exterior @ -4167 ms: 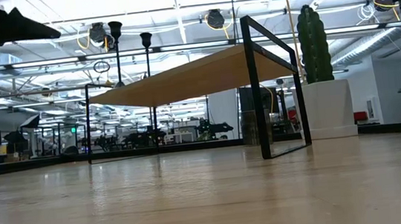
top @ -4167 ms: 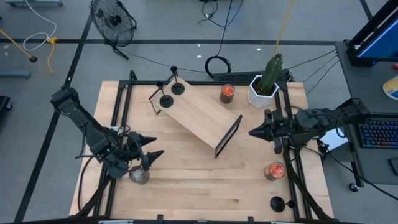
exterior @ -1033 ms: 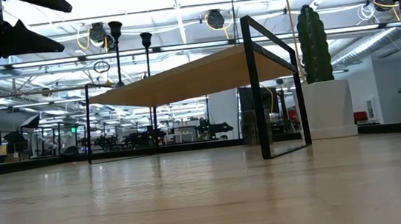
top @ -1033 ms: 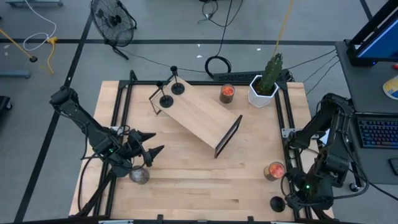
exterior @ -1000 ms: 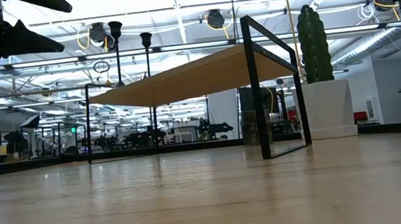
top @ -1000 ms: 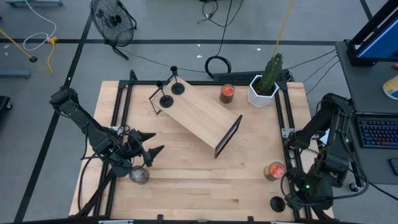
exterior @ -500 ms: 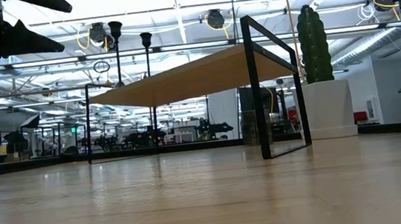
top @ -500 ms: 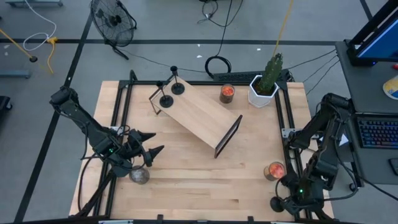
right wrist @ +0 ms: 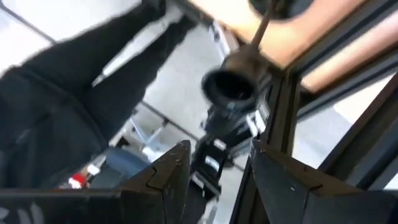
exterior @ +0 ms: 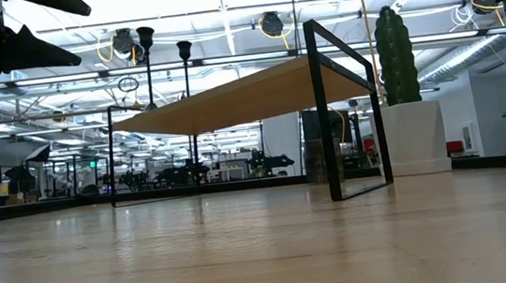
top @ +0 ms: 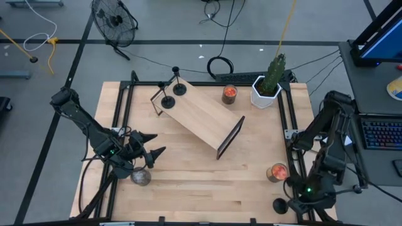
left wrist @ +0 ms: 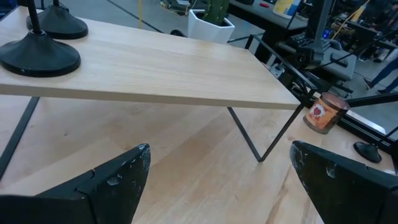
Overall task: Pick & Place candle stick holders
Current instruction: Put the black candle holder on the shelf
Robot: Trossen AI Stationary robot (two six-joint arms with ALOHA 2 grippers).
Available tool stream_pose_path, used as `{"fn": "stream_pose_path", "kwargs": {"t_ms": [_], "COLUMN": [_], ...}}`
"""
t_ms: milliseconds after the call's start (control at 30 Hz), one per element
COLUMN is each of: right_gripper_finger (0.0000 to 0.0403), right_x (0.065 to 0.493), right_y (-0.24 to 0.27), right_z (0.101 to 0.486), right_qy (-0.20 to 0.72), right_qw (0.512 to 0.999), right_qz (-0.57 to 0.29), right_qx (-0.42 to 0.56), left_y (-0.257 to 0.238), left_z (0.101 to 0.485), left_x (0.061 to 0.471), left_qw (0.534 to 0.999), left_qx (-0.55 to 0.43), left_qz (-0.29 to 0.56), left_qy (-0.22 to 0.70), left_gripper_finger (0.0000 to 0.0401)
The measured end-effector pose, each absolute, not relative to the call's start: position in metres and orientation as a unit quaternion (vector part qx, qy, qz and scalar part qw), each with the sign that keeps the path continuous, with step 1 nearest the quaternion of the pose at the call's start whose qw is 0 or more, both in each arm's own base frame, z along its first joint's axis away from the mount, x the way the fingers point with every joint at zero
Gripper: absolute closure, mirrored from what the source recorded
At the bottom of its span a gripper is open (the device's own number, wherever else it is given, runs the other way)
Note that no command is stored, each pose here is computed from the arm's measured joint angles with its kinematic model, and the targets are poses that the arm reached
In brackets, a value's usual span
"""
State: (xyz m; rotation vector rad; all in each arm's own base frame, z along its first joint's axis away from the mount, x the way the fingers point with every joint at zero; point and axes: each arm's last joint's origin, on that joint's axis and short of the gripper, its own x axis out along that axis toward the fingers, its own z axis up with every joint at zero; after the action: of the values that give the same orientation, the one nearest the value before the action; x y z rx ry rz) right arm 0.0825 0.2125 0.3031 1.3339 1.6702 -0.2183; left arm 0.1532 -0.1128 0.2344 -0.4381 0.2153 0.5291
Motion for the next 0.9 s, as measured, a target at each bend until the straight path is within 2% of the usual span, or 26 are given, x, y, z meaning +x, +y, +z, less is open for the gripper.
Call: {"fn": "stream_pose_path", "kwargs": {"t_ms": [300, 900], "right_gripper_finger": [0.0239, 0.0242], "right_x": [0.080, 0.079], "right_y": [0.203, 0.201], "right_z": [0.299, 0.257], "right_qy": [0.669, 0.672], "right_qw": [0.503, 0.519], "right_qz": [-0.117, -0.122], "right_qx": [0.534, 0.514], "left_y": [-0.113, -0.112], "left_z": [0.234, 0.235], "left_x": [0.153, 0.153], "left_qw": [0.936, 0.936], "left_qx": [-0.214, -0.210], "left_qz": [0.259, 0.265], "left_qy": [0.106, 0.098], "left_gripper_finger": [0.0009, 0.0009]}}
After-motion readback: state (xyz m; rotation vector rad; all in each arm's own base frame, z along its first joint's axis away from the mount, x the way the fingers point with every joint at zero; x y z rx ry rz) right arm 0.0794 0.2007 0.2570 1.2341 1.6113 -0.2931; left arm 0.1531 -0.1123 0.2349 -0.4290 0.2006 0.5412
